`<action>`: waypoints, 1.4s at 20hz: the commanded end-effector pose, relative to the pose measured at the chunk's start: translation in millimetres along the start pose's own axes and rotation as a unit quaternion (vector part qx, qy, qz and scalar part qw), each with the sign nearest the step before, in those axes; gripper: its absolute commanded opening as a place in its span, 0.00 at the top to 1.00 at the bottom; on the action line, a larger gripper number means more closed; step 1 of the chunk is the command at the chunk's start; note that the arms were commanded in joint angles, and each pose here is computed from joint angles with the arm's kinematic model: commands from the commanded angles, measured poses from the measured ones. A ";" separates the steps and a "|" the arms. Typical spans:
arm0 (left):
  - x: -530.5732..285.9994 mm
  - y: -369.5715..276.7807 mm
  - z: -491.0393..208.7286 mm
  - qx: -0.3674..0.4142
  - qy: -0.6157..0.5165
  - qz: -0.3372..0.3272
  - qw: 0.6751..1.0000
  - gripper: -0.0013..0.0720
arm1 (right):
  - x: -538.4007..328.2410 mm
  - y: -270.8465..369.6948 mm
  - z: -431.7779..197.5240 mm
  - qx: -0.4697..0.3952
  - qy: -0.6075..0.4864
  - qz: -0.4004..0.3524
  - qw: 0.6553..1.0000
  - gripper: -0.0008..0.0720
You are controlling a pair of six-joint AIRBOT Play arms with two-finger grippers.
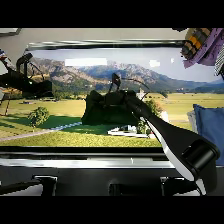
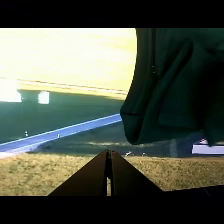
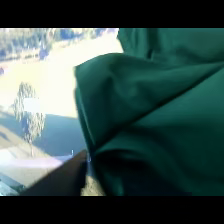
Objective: Fold the clothes and pants, and hang the long-sleeved shirts on hangers.
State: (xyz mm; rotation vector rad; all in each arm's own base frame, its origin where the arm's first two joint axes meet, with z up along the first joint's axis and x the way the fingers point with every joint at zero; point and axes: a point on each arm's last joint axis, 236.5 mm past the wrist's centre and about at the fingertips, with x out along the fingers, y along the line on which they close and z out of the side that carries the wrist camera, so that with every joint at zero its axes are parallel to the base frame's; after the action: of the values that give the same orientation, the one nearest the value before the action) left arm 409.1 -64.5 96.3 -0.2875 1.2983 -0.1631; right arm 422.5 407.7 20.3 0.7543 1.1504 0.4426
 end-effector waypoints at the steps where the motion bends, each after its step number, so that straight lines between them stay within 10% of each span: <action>1: 0.2 -0.2 -0.6 -0.001 0.000 -0.001 1.000 0.96 | 6.2 5.2 -9.4 0.003 0.007 0.007 1.000 0.44; 7: -0.8 -0.5 -0.5 0.000 -0.001 -0.001 1.000 0.96 | -70.2 7.6 50.2 -0.041 -0.036 0.014 0.998 0.32; 15: -0.9 -0.2 -0.3 0.007 -0.002 -0.001 1.000 0.96 | -219.3 -192.0 131.0 0.020 -0.014 -0.127 0.992 0.32; 28: -0.9 -0.4 -0.3 0.007 -0.002 -0.001 1.000 0.96 | -97.9 -258.9 56.9 0.051 0.108 -0.087 0.989 0.32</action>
State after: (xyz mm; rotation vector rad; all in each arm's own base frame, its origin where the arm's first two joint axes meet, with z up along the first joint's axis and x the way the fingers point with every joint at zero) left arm 408.4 -65.1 96.9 -0.2766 1.2942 -0.1744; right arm 427.9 132.0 -74.8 0.7200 1.4146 0.2997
